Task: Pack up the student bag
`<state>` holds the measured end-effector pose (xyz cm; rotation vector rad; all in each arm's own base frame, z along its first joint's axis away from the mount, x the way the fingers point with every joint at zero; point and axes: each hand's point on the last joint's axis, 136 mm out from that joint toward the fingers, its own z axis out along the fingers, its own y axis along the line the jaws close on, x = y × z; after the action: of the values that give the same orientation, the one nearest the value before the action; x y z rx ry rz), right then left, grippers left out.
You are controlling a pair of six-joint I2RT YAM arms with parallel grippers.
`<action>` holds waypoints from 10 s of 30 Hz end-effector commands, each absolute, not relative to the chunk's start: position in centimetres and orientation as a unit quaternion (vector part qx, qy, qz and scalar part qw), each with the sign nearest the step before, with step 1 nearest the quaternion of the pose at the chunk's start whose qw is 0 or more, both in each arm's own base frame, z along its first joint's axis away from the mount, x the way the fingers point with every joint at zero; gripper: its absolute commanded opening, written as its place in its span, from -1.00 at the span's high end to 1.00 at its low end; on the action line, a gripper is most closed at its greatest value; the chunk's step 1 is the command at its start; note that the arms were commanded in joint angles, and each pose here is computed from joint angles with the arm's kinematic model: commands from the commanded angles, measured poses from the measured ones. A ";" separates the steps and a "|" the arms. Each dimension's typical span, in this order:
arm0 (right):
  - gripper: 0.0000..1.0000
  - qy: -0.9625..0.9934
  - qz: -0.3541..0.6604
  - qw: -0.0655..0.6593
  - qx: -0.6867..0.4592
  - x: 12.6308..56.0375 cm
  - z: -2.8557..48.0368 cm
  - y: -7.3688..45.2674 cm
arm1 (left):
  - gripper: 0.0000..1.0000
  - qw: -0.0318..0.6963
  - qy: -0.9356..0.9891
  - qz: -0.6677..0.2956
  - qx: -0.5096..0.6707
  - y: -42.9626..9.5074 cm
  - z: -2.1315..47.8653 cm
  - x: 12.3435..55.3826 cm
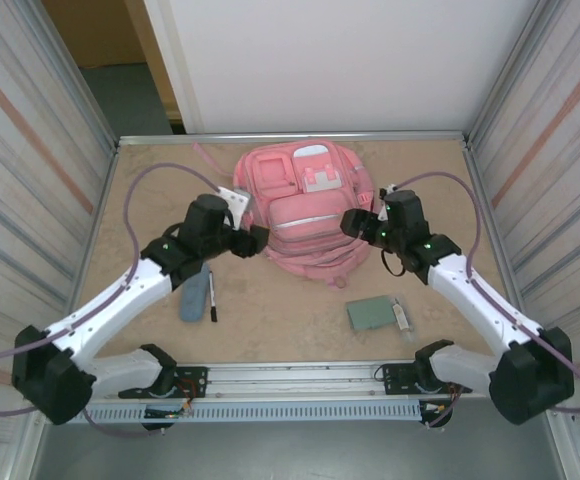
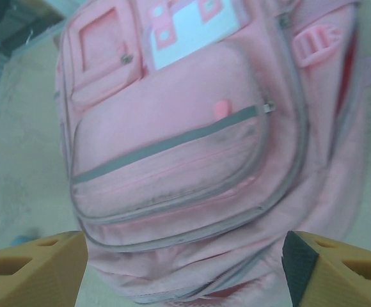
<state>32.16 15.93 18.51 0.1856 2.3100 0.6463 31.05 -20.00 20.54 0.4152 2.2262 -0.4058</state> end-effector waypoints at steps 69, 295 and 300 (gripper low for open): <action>-0.40 0.927 0.216 0.261 -0.163 27.8 9.0 26.6 | 0.47 0.238 0.937 -0.152 -0.206 -17.0 5.8 36.2; 0.56 0.931 0.303 0.138 -0.153 21.9 8.7 35.2 | 1.00 0.285 0.872 -0.192 -0.349 -18.6 8.6 29.7; 0.10 0.902 0.247 0.222 -0.276 21.2 11.8 31.2 | 1.00 0.288 0.875 -0.204 -0.330 -18.0 9.8 30.1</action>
<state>20.79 33.16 8.75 -0.5535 2.6651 0.8047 29.69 -18.80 8.15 -0.9173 2.3745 -0.5320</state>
